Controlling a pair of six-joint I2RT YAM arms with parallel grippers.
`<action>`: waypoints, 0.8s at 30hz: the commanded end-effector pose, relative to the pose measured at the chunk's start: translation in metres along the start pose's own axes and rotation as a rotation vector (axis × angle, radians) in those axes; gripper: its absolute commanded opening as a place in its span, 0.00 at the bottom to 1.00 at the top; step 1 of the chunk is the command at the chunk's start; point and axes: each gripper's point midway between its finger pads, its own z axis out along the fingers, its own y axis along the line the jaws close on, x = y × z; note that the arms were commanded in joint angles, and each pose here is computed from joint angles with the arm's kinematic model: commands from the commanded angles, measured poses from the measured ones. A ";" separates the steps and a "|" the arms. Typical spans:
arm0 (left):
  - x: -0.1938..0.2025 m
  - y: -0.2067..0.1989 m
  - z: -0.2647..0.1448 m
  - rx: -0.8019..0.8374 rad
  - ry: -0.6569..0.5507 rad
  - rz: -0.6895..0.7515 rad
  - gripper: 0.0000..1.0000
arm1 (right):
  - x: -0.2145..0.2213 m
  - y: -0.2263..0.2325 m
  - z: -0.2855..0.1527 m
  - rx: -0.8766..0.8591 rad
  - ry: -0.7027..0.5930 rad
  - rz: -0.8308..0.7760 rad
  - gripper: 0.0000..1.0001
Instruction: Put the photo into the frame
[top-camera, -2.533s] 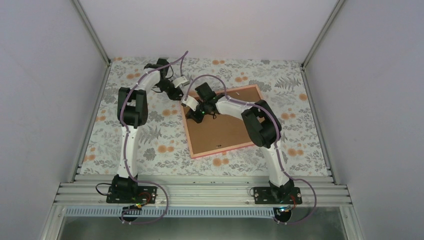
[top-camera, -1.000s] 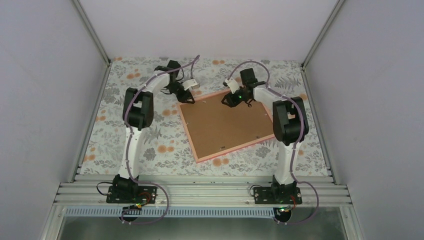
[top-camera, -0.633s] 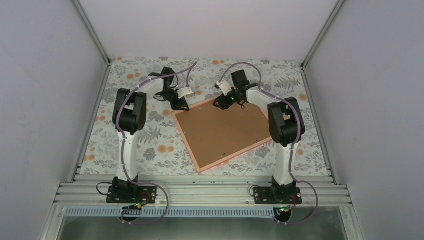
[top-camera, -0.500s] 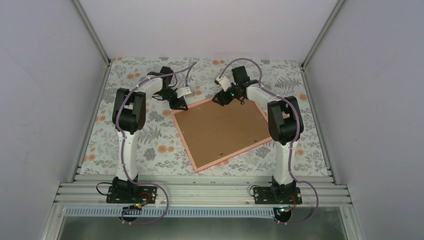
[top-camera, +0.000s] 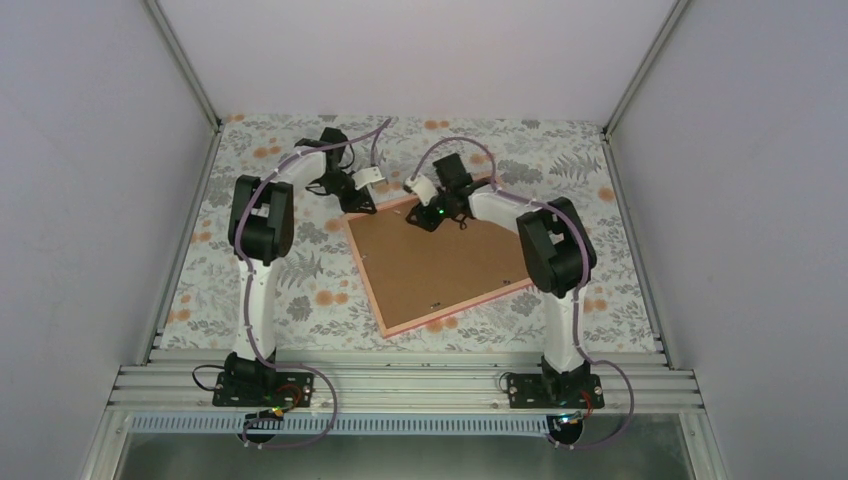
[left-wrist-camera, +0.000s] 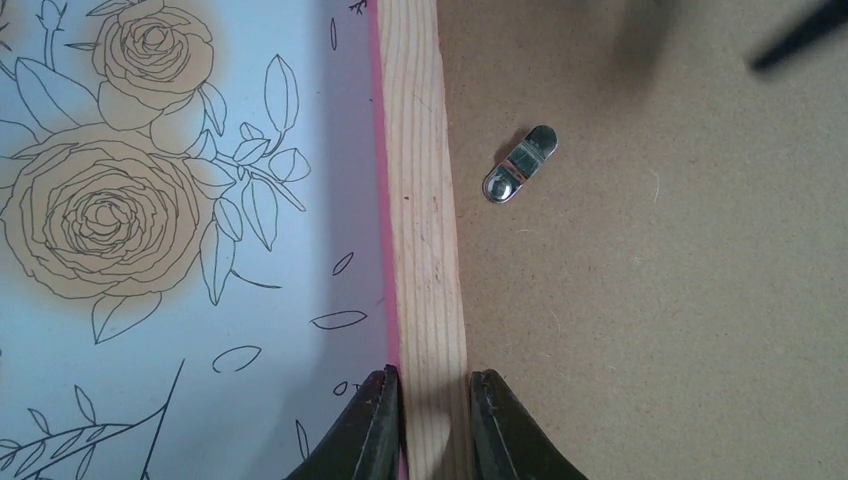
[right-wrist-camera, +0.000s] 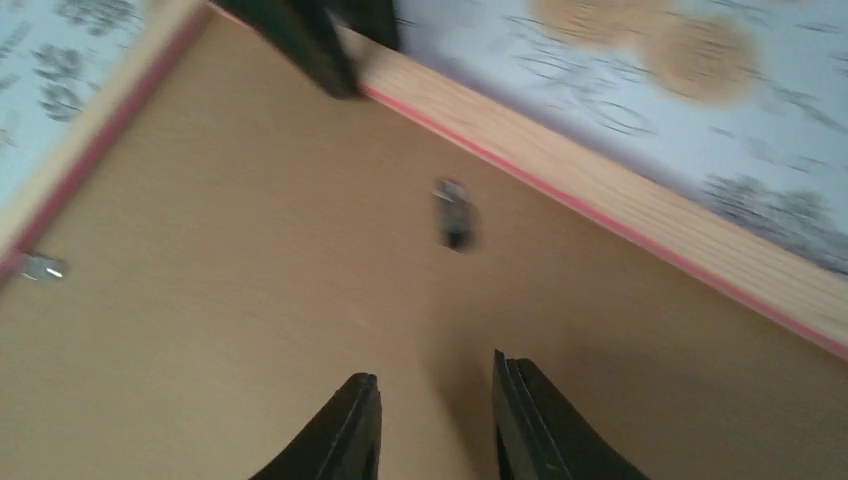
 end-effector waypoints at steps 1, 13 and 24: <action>0.028 -0.001 0.020 0.010 0.071 -0.037 0.16 | -0.026 0.023 0.004 0.006 -0.068 -0.008 0.25; 0.029 -0.005 0.022 0.008 0.078 -0.025 0.16 | -0.026 0.018 0.044 0.040 -0.031 0.038 0.11; 0.033 -0.018 0.026 0.031 0.087 0.007 0.15 | -0.013 -0.003 0.055 0.100 -0.002 0.075 0.06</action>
